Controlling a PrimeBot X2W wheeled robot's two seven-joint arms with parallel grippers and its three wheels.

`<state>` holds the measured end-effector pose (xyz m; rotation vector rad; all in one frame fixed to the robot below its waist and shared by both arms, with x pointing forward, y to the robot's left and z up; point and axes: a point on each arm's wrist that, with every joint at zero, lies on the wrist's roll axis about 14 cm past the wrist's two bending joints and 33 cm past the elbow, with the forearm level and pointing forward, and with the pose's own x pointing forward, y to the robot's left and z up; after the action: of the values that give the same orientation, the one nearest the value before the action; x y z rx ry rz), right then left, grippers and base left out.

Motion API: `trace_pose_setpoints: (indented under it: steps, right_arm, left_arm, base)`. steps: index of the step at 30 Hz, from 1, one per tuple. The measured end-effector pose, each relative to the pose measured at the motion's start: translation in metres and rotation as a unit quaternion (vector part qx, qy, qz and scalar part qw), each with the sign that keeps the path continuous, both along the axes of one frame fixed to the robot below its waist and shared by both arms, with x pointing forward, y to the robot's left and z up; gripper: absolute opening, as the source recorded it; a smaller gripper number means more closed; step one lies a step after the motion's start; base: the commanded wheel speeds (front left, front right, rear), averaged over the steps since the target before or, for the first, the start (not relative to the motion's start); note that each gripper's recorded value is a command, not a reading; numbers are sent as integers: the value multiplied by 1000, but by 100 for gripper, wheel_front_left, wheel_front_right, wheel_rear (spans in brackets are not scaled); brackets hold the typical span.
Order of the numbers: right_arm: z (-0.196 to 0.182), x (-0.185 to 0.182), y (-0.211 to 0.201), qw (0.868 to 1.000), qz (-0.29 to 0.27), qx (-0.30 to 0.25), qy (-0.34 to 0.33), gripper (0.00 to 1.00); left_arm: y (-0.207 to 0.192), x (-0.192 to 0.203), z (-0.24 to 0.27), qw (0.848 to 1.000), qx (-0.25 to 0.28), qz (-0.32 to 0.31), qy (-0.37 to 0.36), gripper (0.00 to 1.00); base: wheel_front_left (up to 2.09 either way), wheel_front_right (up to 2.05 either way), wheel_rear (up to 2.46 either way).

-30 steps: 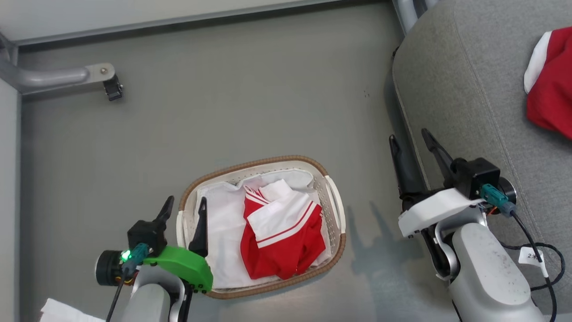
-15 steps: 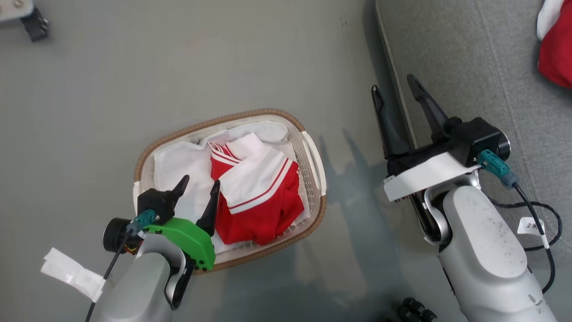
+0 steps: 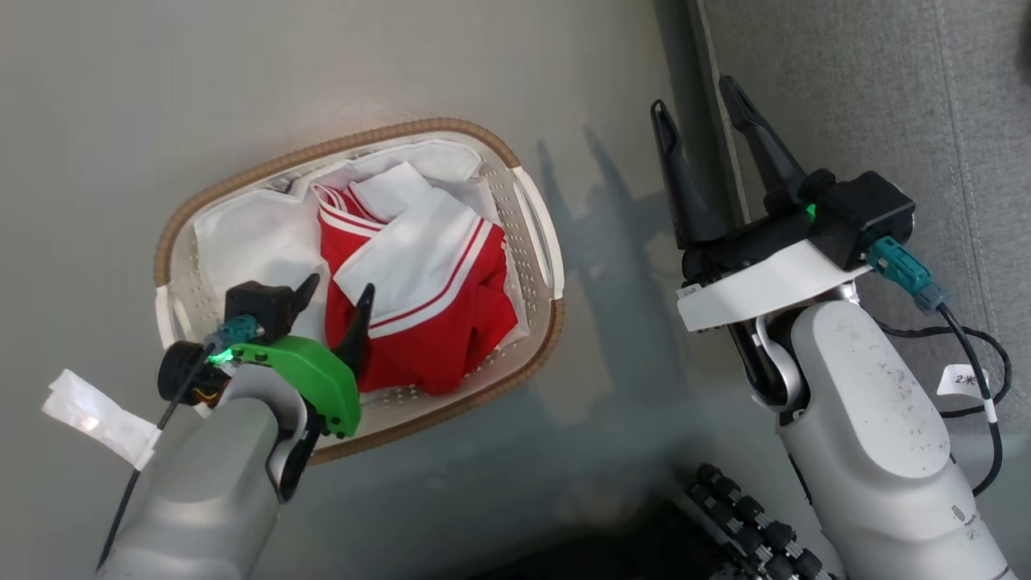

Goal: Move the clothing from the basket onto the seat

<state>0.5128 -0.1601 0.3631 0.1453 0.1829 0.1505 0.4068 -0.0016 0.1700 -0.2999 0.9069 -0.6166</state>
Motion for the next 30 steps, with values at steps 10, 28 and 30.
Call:
trace_pose_setpoints:
  steps: [10,28,30]
  right_arm:
    - [-28,-6,-12,999,-14,-4,33,100]
    - [-40,-9,-12,999,-16,3,48,100]
    - [-41,-9,-13,999,-17,3,49,100]
  left_arm:
    - [-9,-34,-40,996,6,-34,85,100]
    - [-36,-44,-37,991,-34,-74,110,100]
    - [-40,-44,-36,990,-38,-81,112,100]
  base:
    - [0,0,0]
    - [0,0,0]
    - [0,0,0]
